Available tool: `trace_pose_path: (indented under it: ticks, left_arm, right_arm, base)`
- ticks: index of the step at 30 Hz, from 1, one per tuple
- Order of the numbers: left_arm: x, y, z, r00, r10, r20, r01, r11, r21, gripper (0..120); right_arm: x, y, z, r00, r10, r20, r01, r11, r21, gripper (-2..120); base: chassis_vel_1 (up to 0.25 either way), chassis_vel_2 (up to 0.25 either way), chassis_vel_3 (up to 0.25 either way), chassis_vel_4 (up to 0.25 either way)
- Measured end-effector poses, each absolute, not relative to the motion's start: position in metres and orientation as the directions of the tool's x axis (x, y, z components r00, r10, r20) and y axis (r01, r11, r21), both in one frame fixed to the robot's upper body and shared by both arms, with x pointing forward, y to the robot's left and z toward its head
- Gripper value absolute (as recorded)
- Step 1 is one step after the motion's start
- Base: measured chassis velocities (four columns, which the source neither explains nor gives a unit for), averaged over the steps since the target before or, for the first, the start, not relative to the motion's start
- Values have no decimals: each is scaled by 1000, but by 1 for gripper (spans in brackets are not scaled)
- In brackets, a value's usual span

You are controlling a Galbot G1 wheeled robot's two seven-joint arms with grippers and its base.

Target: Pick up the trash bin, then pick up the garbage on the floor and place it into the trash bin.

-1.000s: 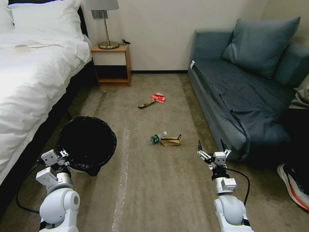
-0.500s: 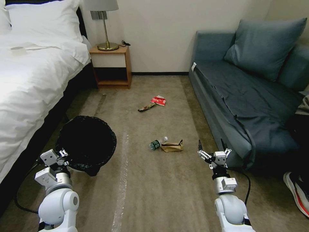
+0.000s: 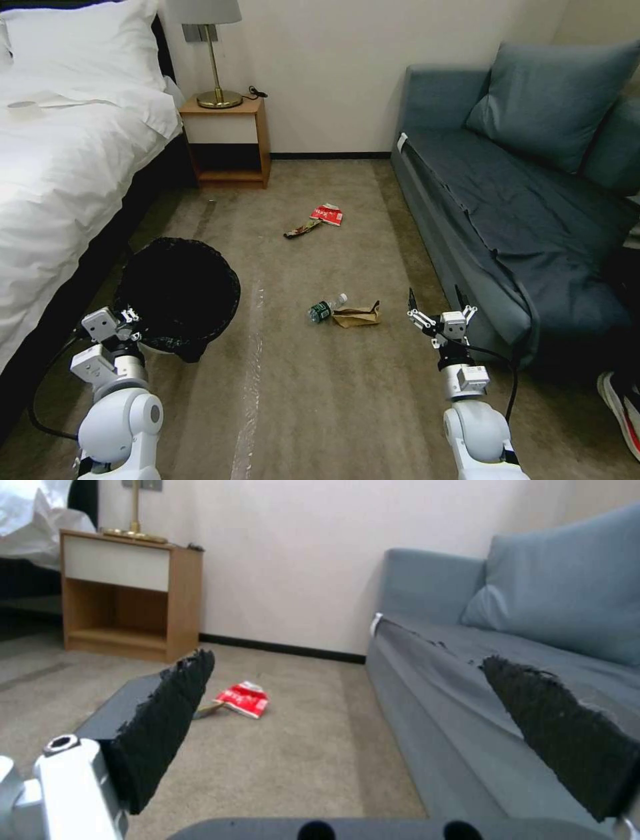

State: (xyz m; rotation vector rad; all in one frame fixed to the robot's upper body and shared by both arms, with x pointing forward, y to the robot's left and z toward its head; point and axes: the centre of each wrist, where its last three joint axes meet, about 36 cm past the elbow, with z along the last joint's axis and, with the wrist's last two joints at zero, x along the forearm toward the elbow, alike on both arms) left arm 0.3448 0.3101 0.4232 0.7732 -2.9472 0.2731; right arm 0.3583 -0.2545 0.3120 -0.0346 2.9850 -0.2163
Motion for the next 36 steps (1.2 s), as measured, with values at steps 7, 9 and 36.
trace_pose_path:
  ticks: [7, 9, 36]
  left_arm:
    - [349, 306, 426, -873, -472, 123, -487, 859, -159, 4]
    - [350, 306, 426, -874, -470, 123, -485, 860, -160, 4]
    - [347, 305, 428, -872, -473, 131, -489, 856, -167, 4]
  right_arm:
    - [358, -252, 310, -989, -42, -139, -20, 988, -155, 100]
    - [358, -252, 310, -990, -42, -137, -20, 988, -156, 100]
    - [357, -250, 305, -991, -43, -127, -24, 988, -152, 100]
  base:
    - [-79, 83, 76, -90]
    - [-101, 90, 98, -97]
    - [-89, 88, 89, -95]
